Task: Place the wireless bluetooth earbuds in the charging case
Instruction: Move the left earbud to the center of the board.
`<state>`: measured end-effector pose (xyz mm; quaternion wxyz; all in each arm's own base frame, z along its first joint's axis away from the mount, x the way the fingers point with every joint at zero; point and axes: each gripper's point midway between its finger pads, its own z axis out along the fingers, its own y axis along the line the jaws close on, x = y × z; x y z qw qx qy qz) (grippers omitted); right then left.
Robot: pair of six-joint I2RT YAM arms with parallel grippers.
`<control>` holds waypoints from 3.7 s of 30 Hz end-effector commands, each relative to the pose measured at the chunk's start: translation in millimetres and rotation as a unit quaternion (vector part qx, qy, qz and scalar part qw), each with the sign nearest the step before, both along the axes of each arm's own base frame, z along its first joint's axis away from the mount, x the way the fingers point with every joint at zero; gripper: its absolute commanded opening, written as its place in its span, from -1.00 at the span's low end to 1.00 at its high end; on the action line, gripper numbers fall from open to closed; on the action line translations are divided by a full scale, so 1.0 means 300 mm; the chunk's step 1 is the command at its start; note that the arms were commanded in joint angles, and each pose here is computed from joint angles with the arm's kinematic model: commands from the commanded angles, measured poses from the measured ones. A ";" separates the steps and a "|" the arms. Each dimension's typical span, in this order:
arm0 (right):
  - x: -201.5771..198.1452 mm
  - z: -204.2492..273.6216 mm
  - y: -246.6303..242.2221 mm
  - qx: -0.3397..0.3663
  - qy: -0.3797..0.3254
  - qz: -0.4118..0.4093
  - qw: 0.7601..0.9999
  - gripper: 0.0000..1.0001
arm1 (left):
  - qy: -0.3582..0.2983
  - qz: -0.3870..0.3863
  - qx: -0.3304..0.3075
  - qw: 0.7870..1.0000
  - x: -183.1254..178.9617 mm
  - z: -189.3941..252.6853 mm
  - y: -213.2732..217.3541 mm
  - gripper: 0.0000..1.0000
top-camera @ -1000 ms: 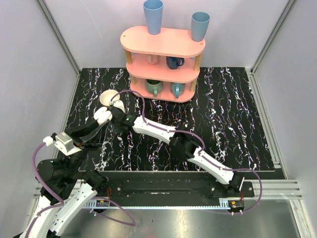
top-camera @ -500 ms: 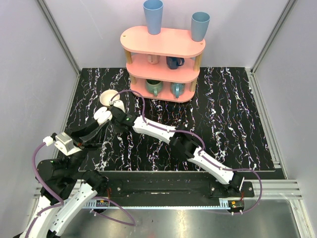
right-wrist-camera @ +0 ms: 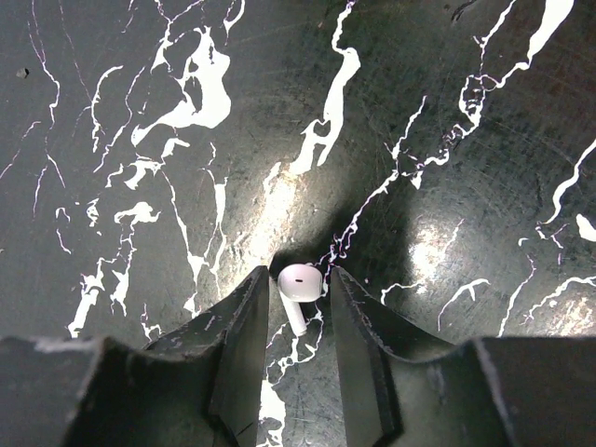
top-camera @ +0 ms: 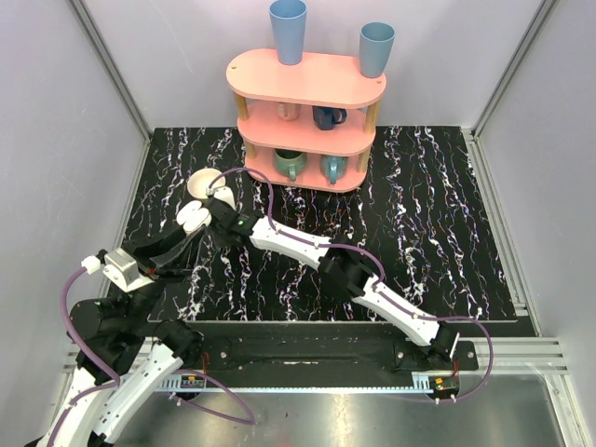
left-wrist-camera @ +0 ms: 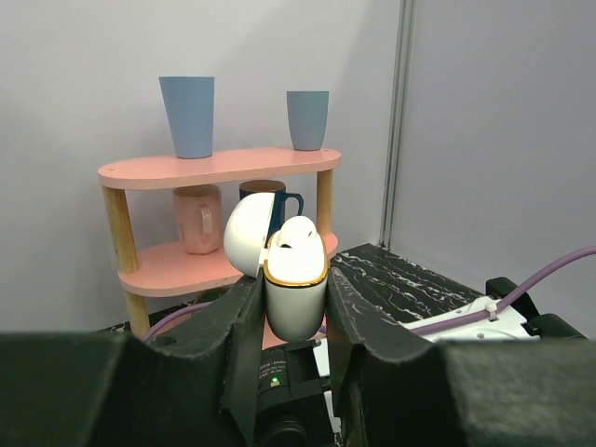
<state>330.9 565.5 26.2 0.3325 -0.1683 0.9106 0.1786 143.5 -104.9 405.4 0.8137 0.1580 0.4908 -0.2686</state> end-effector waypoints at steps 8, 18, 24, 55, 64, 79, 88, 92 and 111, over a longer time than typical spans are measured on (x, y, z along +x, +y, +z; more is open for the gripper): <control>-0.007 -0.068 -0.045 -0.037 0.010 0.005 0.999 -0.21 | -0.011 0.003 -0.015 1.000 0.001 0.027 0.006 -1.00; -0.014 -0.093 -0.059 -0.046 0.016 0.003 0.999 -0.36 | -0.008 0.004 -0.015 1.000 0.005 0.024 0.005 -1.00; -0.004 -0.071 -0.080 -0.054 0.004 -0.005 0.998 -0.55 | -0.005 0.001 -0.014 1.000 0.010 0.021 -0.002 -1.00; -0.213 0.083 -0.710 -0.102 0.000 -0.127 0.987 -0.33 | 0.008 -0.017 -0.019 1.000 0.042 0.014 -0.046 -1.00; -0.209 0.077 -0.710 -0.113 0.002 -0.121 0.986 -0.25 | 0.010 -0.017 -0.018 1.000 0.044 0.014 -0.046 -1.00; -0.213 0.042 -0.739 -0.096 0.046 -0.159 0.981 -0.24 | 0.011 -0.020 -0.016 1.000 0.047 0.014 -0.052 -1.00; -0.226 0.042 -0.722 -0.088 0.058 -0.146 0.984 -0.25 | 0.012 -0.017 -0.020 1.000 0.047 0.012 -0.047 -1.00; -0.224 0.037 -0.734 -0.081 0.058 -0.158 0.982 -0.28 | 0.011 -0.018 -0.020 1.000 0.044 0.014 -0.047 -1.00; -0.204 -0.004 -0.757 -0.082 0.070 -0.161 0.981 -0.29 | 0.014 -0.018 -0.019 1.000 0.048 0.008 -0.050 -1.00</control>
